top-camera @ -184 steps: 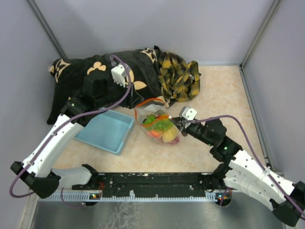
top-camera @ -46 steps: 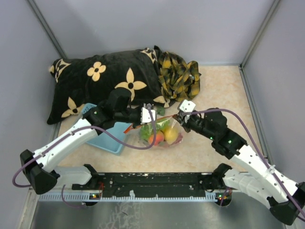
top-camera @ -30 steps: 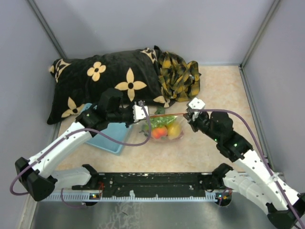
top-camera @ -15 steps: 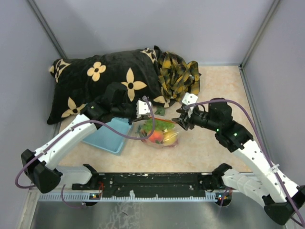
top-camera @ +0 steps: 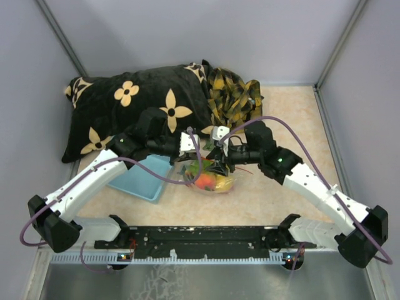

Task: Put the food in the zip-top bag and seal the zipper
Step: Zip the zipper food storage bag at the center of the board.

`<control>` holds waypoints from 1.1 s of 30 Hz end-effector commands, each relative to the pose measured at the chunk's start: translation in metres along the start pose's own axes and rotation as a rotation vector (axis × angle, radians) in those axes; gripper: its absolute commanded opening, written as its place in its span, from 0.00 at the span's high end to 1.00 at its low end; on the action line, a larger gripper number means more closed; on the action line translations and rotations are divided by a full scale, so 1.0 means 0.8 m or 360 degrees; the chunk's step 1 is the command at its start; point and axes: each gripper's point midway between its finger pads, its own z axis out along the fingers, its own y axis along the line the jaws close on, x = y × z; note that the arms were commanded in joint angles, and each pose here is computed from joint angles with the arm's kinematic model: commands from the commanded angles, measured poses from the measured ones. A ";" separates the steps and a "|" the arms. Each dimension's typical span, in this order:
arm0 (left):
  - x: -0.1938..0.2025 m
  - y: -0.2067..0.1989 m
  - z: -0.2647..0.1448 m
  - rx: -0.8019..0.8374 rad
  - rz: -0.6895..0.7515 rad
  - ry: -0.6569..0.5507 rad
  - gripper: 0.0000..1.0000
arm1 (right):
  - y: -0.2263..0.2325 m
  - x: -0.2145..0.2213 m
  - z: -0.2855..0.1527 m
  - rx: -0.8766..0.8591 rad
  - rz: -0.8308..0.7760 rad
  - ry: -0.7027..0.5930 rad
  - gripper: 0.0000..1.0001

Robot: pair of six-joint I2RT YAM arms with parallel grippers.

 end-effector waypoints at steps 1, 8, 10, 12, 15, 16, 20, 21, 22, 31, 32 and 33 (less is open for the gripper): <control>-0.044 0.004 -0.005 0.0013 0.0105 -0.0165 1.00 | -0.009 -0.038 0.012 0.0009 -0.0133 -0.0127 0.56; -0.041 -0.001 -0.012 -0.0002 0.0107 -0.0143 1.00 | -0.028 -0.020 0.019 0.0103 -0.0123 -0.0046 0.85; -0.040 -0.002 -0.013 -0.0007 0.0110 -0.0139 1.00 | -0.029 -0.017 0.017 0.0126 -0.0126 -0.0030 0.97; -0.038 -0.003 -0.014 -0.0010 0.0113 -0.0134 1.00 | -0.035 -0.012 0.011 0.0187 -0.0129 0.0008 1.00; -0.032 -0.004 -0.017 -0.0026 0.0103 -0.0094 1.00 | -0.050 -0.002 -0.005 0.0335 -0.0147 0.0082 1.00; -0.028 -0.005 -0.018 -0.0031 0.0095 -0.0075 1.00 | -0.053 -0.001 -0.011 0.0375 -0.0149 0.0099 1.00; -0.017 -0.001 -0.024 -0.0088 0.0043 0.0010 1.00 | -0.068 0.005 -0.041 0.0536 -0.0154 0.0164 1.00; -0.013 0.000 -0.026 -0.0099 0.0035 0.0030 1.00 | -0.071 0.008 -0.049 0.0574 -0.0152 0.0180 1.00; -0.011 0.001 -0.027 -0.0116 0.0032 0.0045 1.00 | -0.074 0.009 -0.056 0.0606 -0.0147 0.0192 1.00; 0.002 0.018 -0.042 -0.0255 0.0024 0.0113 1.00 | -0.082 0.027 -0.090 0.0779 -0.0106 0.0284 1.00; 0.004 0.021 -0.043 -0.0275 0.0025 0.0115 1.00 | -0.081 0.026 -0.091 0.0782 -0.0107 0.0281 1.00; 0.005 0.025 -0.043 -0.0301 0.0022 0.0114 1.00 | -0.081 0.025 -0.091 0.0779 -0.0108 0.0273 1.00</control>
